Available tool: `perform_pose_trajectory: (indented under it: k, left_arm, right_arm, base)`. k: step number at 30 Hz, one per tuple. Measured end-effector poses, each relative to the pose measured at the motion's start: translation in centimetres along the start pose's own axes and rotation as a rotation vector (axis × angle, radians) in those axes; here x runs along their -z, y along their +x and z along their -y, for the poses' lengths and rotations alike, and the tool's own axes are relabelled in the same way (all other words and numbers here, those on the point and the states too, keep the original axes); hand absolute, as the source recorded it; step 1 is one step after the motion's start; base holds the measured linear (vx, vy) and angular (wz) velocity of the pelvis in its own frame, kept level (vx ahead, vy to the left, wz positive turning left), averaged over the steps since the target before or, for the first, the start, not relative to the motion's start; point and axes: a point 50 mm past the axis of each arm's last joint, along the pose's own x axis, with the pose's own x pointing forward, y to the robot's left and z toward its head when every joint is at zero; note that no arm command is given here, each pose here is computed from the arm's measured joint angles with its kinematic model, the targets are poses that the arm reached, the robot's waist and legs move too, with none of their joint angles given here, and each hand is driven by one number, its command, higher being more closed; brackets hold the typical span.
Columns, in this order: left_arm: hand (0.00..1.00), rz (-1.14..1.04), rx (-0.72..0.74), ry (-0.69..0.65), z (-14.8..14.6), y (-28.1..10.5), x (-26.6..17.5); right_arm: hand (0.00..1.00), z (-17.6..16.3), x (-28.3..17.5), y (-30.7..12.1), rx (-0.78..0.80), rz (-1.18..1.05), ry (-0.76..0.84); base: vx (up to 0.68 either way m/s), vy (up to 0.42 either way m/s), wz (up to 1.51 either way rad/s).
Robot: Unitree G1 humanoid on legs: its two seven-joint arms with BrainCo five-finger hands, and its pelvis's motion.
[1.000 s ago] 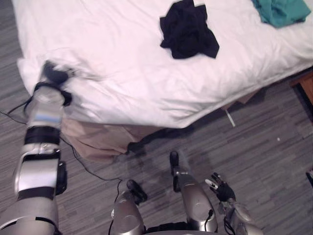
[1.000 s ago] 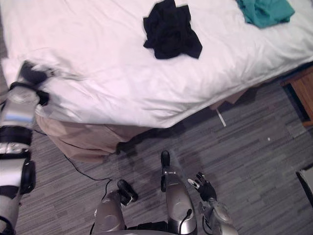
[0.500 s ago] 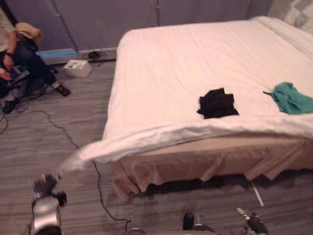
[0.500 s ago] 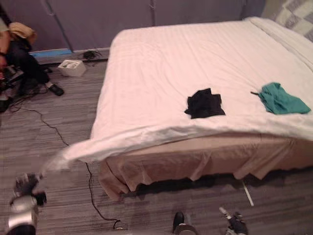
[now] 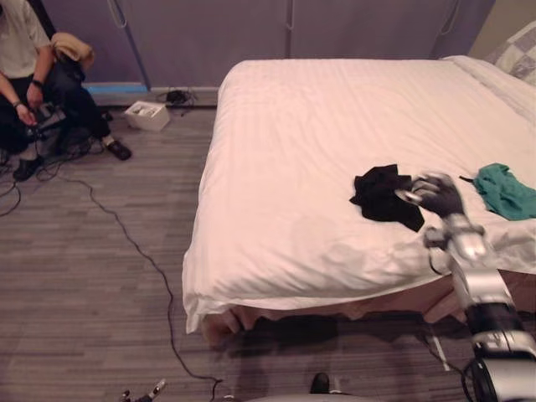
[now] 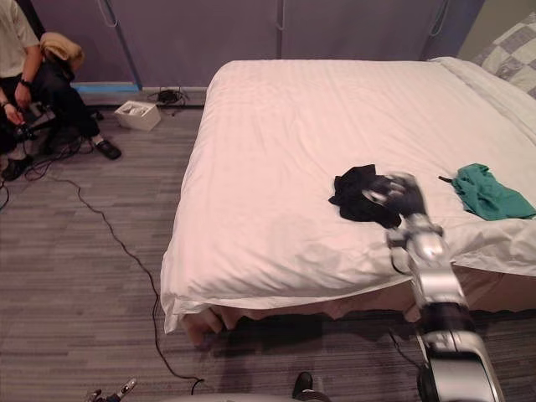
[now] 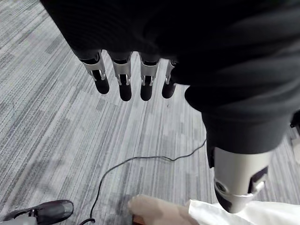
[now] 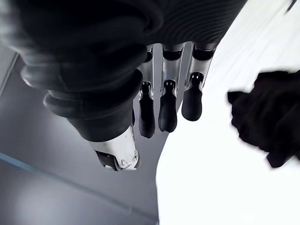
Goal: Tidy the bed and pick cloth on bed and put in laundry
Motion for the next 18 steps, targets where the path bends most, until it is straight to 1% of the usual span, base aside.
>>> perform_pose_trajectory:
  k: [1,2,3,4,7,9,10,13,14,16,18]
  left_arm:
    - [0.0,0.043,0.004,-0.016,0.7,0.4,-1.6]
    - [0.0,0.067,0.008,-0.026,1.1,0.5,-2.5]
    - [0.0,0.126,0.028,-0.043,2.1,0.8,-4.6]
    - [0.0,0.17,0.047,-0.047,2.8,1.0,-6.3]
    - [0.0,0.274,0.081,-0.059,4.1,1.0,-10.0]
    - [0.0,0.363,0.12,-0.06,5.3,0.6,-13.1]
    - [0.0,0.376,0.13,-0.06,5.6,0.5,-13.6]
    - [0.0,0.439,0.203,-0.029,8.1,-0.3,-16.5]
    - [0.0,0.447,0.213,-0.025,8.5,-0.5,-16.9]
    - [0.0,0.471,0.254,-0.007,9.8,-1.0,-18.1]
    - [0.0,0.464,0.287,-0.001,11.0,-1.5,-18.0]
  right_arm:
    - [1.0,-0.7,-2.7,1.7,-0.046,0.08,-0.006]
    - [1.0,-1.0,-4.1,2.5,-0.06,0.123,-0.008]
    - [1.0,-1.6,-7.4,3.9,-0.086,0.216,-0.006]
    - [1.0,-2.3,-9.7,4.7,-0.108,0.281,0.003]
    - [1.0,-4.5,-13.4,5.7,-0.173,0.383,0.021]
    - [1.0,-7.1,-15.1,6.1,-0.247,0.399,0.05]
    - [1.0,-7.6,-15.2,6.1,-0.263,0.399,0.053]
    - [1.0,-10.2,-15.0,6.1,-0.333,0.339,0.086]
    - [1.0,-10.4,-14.8,6.2,-0.34,0.326,0.095]
    - [1.0,-11.7,-13.6,6.2,-0.37,0.255,0.154]
    - [1.0,-12.8,-11.1,6.0,-0.384,0.165,0.198]
  base:
    - [-0.04,0.009,0.33]
    - [-0.08,0.007,0.37]
    - [-0.11,0.007,0.31]
    - [-0.11,0.007,0.28]
    - [-0.08,0.012,0.2]
    - [-0.09,0.057,0.23]
    - [-0.09,0.089,0.14]
    - [-0.09,0.119,0.11]
    - [-0.1,0.102,0.12]
    - [-0.1,0.082,0.11]
    - [-0.08,0.041,0.08]
